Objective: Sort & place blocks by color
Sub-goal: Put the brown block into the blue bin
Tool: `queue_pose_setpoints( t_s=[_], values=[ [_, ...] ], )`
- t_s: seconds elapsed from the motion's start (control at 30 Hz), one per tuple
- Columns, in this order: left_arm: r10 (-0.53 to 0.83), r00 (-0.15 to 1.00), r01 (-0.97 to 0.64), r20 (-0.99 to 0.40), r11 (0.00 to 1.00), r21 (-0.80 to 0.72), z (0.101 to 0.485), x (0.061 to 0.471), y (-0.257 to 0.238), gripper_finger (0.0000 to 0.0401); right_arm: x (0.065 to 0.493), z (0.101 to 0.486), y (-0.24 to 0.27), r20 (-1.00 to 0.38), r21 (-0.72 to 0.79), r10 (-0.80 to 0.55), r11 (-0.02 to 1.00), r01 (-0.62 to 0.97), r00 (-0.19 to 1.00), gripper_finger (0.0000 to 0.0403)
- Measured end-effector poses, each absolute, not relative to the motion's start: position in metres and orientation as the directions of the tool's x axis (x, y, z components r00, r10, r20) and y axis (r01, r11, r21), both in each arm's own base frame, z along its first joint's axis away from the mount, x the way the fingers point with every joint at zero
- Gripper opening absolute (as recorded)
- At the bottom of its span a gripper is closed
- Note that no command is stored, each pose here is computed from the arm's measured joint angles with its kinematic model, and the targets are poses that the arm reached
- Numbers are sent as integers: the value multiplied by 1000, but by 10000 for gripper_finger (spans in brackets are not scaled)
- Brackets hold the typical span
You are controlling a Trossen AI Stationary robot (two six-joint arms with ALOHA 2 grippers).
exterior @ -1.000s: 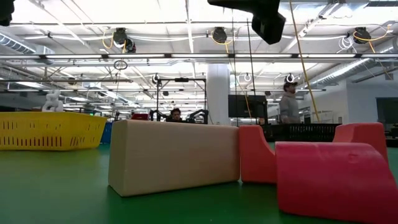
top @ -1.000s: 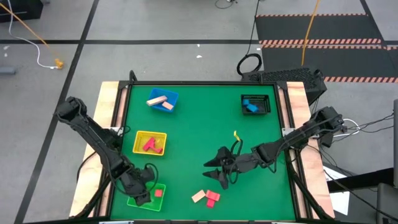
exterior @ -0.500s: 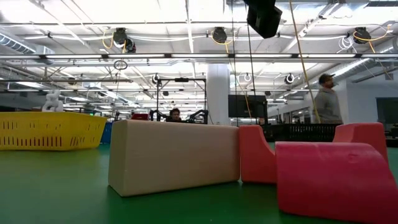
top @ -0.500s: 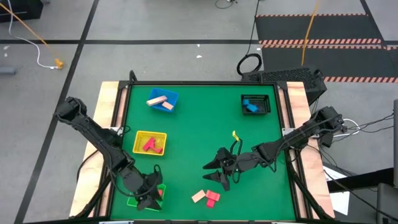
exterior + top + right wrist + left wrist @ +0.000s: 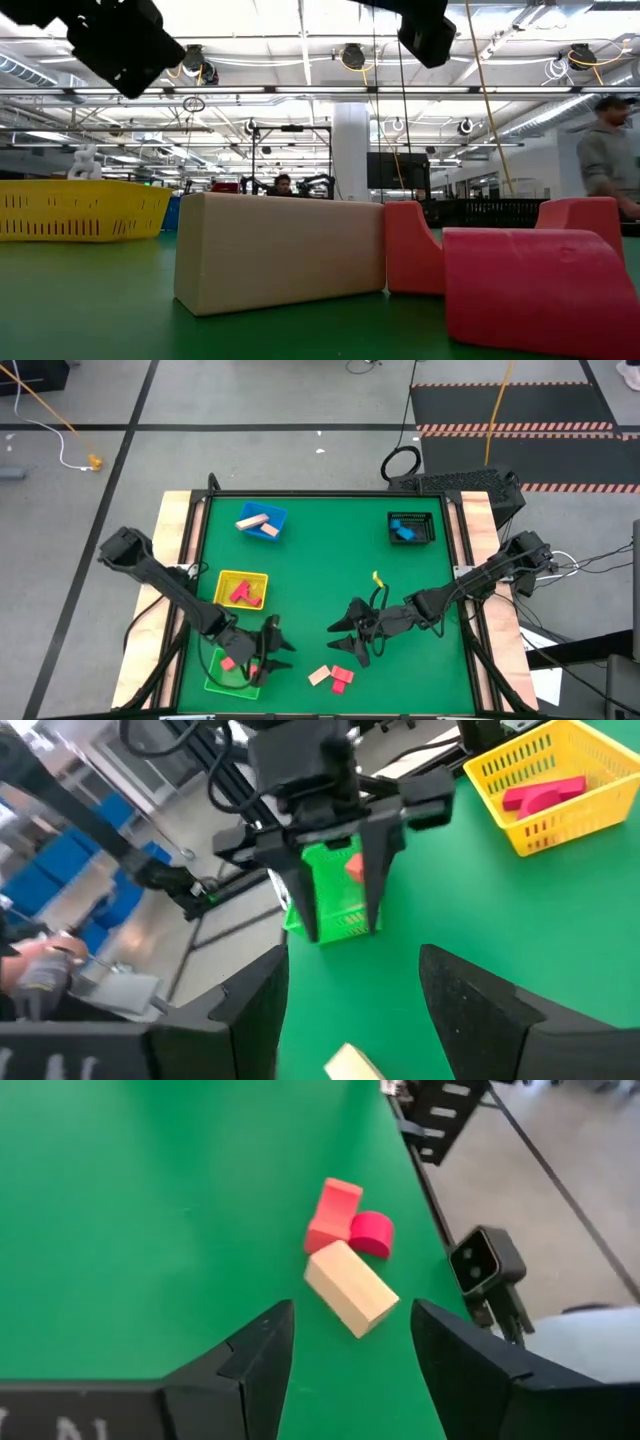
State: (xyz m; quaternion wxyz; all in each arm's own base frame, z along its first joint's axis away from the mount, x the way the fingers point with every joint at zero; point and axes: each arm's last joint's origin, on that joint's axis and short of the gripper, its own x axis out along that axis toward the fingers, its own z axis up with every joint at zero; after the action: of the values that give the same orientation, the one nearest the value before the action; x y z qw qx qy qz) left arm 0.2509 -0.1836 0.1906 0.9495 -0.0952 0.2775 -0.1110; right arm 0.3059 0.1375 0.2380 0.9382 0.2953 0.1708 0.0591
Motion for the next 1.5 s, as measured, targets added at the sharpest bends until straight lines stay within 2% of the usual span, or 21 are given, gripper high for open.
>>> queue_pose_setpoints(
  t_s=[0.17, 0.5, 0.9, 1.1, 1.23, 1.5],
  values=[
    [-269, 825, 199, -498, 961, -190, 171, 261, -191, 191, 306, 237, 137, -293, 520, 211, 854, -29, 933, 215],
    [-230, 811, 164, -538, 972, -167, 141, 279, -193, 195, 306, 238, 138, -286, 501, 212, 864, -42, 934, 215],
    [-228, 783, 233, -578, 970, -67, 134, 308, -215, 195, 306, 238, 138, -287, 503, 212, 863, -42, 934, 215],
    [-251, 788, 212, -561, 968, -136, 141, 322, -232, 197, 306, 238, 138, -286, 503, 212, 863, -42, 935, 215],
    [-207, 794, 139, -572, 977, -161, 142, 330, -237, 220, 306, 238, 138, -286, 503, 212, 863, -42, 934, 215],
    [-117, 782, 9, -612, 984, -176, 123, 342, -247, 318, 306, 239, 138, -280, 506, 213, 862, -45, 936, 215]
  ],
)
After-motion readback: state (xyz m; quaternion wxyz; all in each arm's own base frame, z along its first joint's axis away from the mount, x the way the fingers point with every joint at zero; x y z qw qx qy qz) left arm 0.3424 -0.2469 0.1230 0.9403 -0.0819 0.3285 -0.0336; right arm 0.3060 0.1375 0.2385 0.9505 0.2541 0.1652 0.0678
